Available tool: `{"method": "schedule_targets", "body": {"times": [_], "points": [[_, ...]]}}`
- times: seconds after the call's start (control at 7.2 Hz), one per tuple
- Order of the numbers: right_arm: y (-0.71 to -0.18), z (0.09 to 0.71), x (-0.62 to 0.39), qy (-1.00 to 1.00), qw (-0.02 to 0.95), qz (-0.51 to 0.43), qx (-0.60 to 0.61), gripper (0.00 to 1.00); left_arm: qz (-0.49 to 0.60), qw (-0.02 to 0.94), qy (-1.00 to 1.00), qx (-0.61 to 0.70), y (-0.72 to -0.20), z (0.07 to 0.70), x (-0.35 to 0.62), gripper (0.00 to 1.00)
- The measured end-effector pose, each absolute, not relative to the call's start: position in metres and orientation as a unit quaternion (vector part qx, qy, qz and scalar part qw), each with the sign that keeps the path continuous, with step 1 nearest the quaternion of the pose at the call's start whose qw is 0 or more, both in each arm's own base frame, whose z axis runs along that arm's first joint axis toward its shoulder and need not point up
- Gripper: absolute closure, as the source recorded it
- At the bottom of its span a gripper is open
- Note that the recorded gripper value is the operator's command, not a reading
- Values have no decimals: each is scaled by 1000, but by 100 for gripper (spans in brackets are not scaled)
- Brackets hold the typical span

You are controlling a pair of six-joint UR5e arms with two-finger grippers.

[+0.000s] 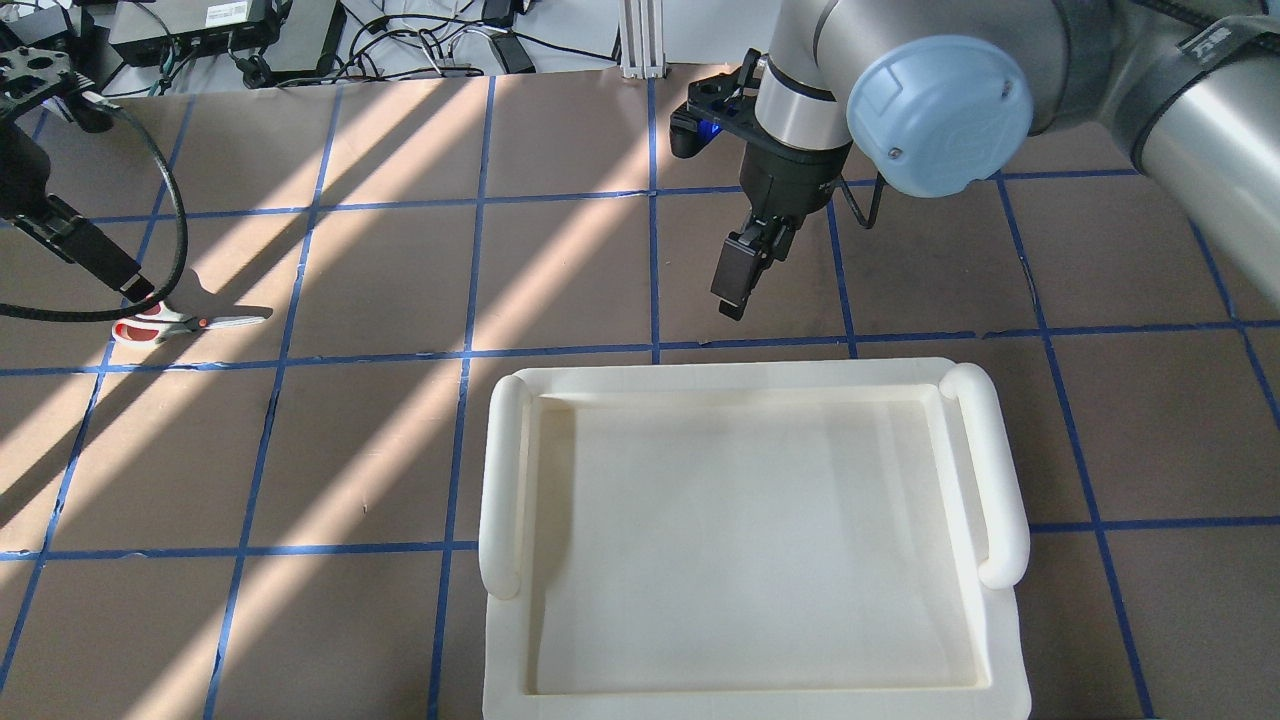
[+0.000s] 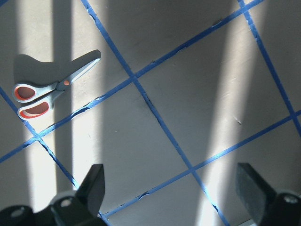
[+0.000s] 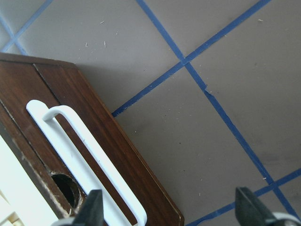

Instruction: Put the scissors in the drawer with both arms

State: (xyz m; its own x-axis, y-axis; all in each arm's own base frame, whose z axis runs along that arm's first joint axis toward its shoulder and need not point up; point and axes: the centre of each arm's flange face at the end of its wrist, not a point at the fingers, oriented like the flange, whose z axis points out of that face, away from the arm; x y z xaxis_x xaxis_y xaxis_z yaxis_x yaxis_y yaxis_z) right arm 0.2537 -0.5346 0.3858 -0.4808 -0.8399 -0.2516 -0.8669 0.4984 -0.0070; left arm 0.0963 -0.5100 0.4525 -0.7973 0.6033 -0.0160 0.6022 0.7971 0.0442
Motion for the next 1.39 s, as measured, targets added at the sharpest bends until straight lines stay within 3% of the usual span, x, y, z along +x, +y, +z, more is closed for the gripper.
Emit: {"method": "schedule_targets", "body": {"times": [0.56,1.39], "points": [[-557,340,276,740,168,123,-639,1,21,20,857,514,-546,393,155,0],[-548,298,320,674,184,142,-702,2,11,8,762,648,-582,295,223,0]]}}
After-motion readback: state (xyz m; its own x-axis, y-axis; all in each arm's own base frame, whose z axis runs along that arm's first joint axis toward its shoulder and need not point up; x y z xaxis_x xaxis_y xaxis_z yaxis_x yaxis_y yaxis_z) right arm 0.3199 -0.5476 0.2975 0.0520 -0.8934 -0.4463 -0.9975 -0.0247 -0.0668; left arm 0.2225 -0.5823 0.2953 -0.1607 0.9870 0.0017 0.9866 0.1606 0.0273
